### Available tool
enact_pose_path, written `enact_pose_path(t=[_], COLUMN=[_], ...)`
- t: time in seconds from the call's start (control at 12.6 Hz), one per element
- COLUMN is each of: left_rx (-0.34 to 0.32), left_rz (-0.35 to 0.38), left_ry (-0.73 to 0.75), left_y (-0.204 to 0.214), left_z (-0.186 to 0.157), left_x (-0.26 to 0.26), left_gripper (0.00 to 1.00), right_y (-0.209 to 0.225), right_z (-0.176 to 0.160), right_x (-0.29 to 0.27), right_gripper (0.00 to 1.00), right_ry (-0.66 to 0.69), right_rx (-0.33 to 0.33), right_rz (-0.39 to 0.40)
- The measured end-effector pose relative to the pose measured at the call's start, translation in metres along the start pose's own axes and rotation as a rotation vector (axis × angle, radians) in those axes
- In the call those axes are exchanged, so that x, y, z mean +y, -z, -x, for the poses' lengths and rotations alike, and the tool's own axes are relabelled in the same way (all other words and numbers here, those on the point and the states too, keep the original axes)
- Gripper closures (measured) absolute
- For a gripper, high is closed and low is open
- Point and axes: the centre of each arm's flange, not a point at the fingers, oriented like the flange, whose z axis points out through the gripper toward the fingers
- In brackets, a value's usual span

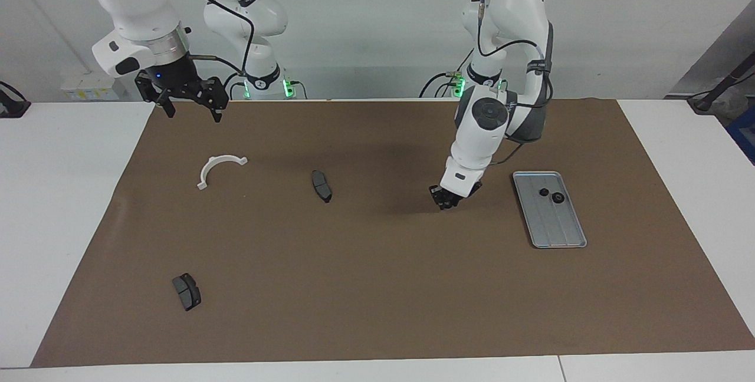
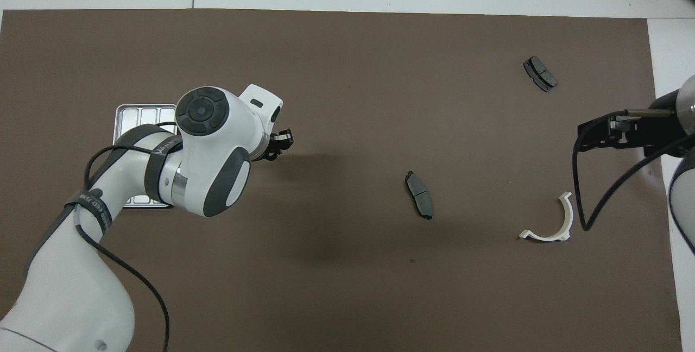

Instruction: Place bearing gear from tray to pile

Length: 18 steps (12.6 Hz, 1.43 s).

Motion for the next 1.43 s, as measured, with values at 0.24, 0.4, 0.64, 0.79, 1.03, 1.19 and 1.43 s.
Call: enact_pose_path(t=[0.24, 0.4, 0.64, 0.79, 1.03, 1.19, 1.43], left_rx=[-0.006, -0.020, -0.026, -0.024, -0.015, -0.007, -0.043], left_rz=[0.018, 0.020, 0.016, 0.015, 0.014, 0.012, -0.021], left_ry=[0.004, -0.019, -0.025, -0.019, 0.017, 0.059, 0.009], left_y=[-0.003, -0.009, -0.013, -0.012, -0.009, 0.001, 0.028], left_z=[0.032, 0.051, 0.058, 0.055, 0.037, 0.001, -0.046], left_x=[0.045, 0.063, 0.067, 0.065, 0.049, 0.013, -0.063], left_gripper=[0.64, 0.64, 0.56, 0.37, 0.03, 0.01, 0.00], right_y=[0.000, -0.001, -0.001, -0.002, -0.011, -0.030, -0.058], right_z=[0.000, 0.000, -0.001, -0.001, -0.005, -0.002, 0.011], right_x=[0.001, 0.002, 0.004, 0.005, -0.009, -0.044, -0.111], right_gripper=[0.00, 0.00, 0.00, 0.00, 0.00, 0.00, 0.00], right_ry=[-0.002, -0.004, -0.007, -0.009, 0.014, 0.067, 0.094], right_rx=[0.000, -0.002, -0.002, -0.004, 0.036, 0.060, 0.076], right_rz=[0.000, 0.000, 0.000, 0.000, -0.010, -0.046, -0.070])
